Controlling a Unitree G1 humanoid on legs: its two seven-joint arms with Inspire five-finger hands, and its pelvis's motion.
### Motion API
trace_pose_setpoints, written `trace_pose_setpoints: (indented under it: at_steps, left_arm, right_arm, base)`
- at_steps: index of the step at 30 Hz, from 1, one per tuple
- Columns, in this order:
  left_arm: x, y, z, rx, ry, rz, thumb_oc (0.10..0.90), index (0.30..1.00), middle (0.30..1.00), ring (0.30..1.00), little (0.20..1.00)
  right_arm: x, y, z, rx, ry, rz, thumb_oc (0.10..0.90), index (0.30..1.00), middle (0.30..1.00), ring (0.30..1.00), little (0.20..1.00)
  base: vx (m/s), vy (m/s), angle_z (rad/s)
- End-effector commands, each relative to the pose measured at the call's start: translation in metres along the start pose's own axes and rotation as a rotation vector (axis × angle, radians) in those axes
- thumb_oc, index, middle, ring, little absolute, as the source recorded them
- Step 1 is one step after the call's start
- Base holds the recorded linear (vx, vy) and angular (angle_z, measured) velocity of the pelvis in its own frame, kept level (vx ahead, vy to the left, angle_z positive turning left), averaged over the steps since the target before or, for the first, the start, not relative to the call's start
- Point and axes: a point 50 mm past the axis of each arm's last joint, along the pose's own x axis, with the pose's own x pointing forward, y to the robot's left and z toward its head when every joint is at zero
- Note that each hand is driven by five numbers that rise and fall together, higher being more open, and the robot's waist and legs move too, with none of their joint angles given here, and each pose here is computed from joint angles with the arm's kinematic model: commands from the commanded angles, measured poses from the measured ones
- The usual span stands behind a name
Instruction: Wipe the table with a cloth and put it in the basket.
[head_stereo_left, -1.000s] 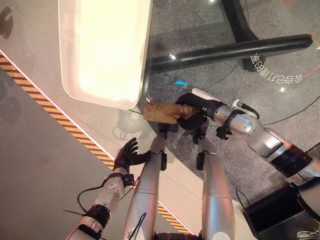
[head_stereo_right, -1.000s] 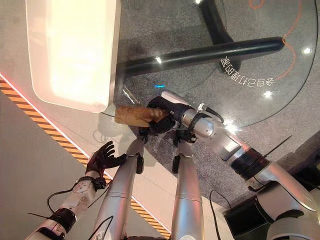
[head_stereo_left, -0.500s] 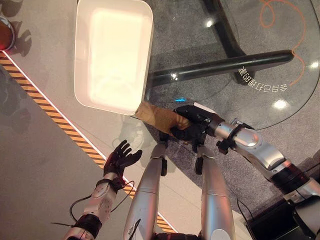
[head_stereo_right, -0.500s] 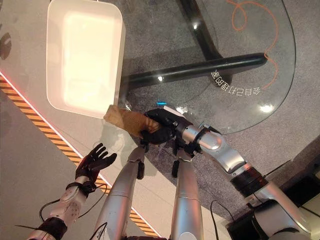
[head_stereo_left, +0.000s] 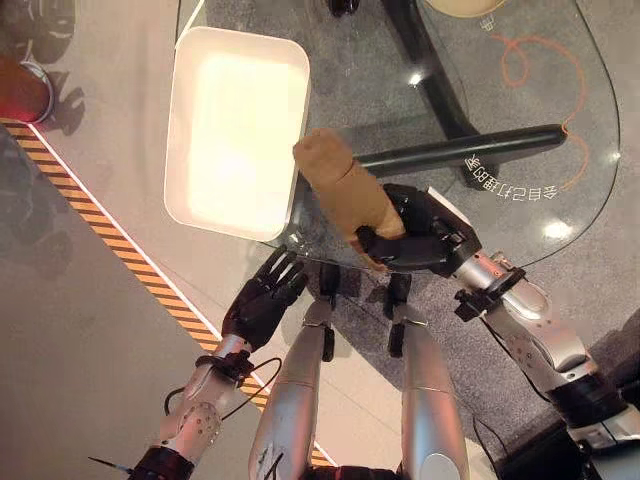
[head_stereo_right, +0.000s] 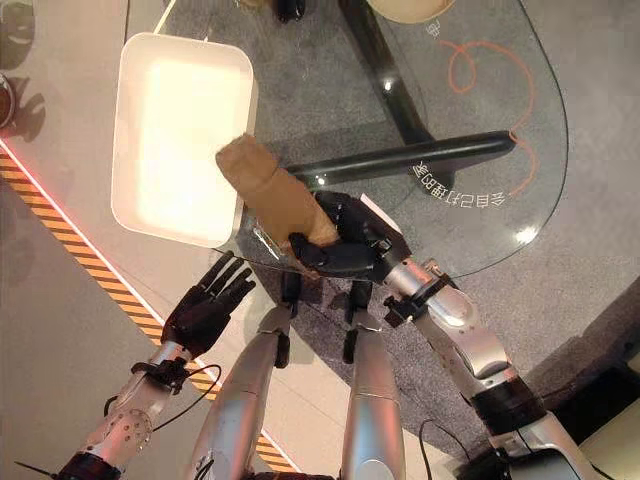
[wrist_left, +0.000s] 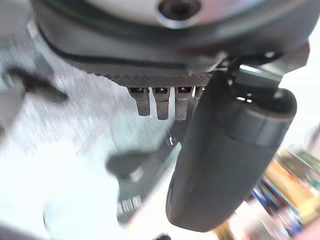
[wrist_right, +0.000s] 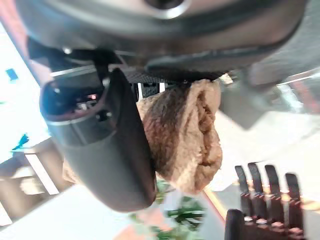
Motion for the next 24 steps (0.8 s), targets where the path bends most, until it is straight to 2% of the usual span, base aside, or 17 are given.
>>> trace_pose_setpoints:
  at_steps: [1, 3, 8, 12, 14, 20, 24]
  left_arm:
    - [-0.017, -0.026, 0.003, -0.092, -0.04, -0.209, 0.8, 0.9, 0.9, 0.9, 0.9]
    - [-0.014, -0.034, 0.009, -0.151, -0.077, -0.275, 0.8, 0.9, 0.9, 0.9, 0.9]
    - [-0.005, -0.044, 0.023, -0.187, -0.119, -0.305, 0.8, 0.9, 0.9, 0.9, 0.9]
    - [0.0, -0.055, 0.028, -0.246, -0.133, -0.38, 0.8, 0.9, 0.9, 0.9, 0.9]
    - [0.004, -0.068, 0.028, -0.31, -0.128, -0.473, 0.8, 0.9, 0.9, 0.9, 0.9]
    - [0.019, -0.091, 0.037, -0.329, -0.15, -0.606, 0.8, 0.9, 0.9, 0.9, 0.9]
    - [0.03, -0.106, 0.044, -0.262, -0.144, -0.654, 0.8, 0.9, 0.9, 0.9, 0.9]
  right_arm:
    - [0.008, 0.034, 0.076, -0.053, -0.475, 0.226, 0.1, 0.3, 0.3, 0.3, 0.2]
    - [0.006, 0.033, 0.079, -0.071, -0.499, 0.202, 0.1, 0.3, 0.3, 0.3, 0.2]
    - [0.0, 0.03, 0.082, -0.068, -0.541, 0.154, 0.1, 0.3, 0.3, 0.3, 0.2]
    - [-0.001, 0.036, 0.077, -0.019, -0.535, 0.192, 0.1, 0.3, 0.3, 0.3, 0.2]
    - [0.003, 0.042, 0.074, 0.0, -0.515, 0.227, 0.1, 0.3, 0.3, 0.3, 0.2]
    - [0.014, 0.052, 0.069, 0.02, -0.486, 0.283, 0.1, 0.3, 0.3, 0.3, 0.2]
    - [0.02, 0.056, 0.068, 0.029, -0.463, 0.312, 0.1, 0.3, 0.3, 0.3, 0.2]
  base:
    - [0.0, 0.0, 0.0]
    - [0.0, -0.017, -0.02]
    - [-0.01, -0.033, -0.03]
    - [-0.01, -0.019, -0.08]
    - [-0.01, -0.014, -0.06]
    - [0.0, -0.003, -0.03]
    - [0.0, 0.0, 0.0]
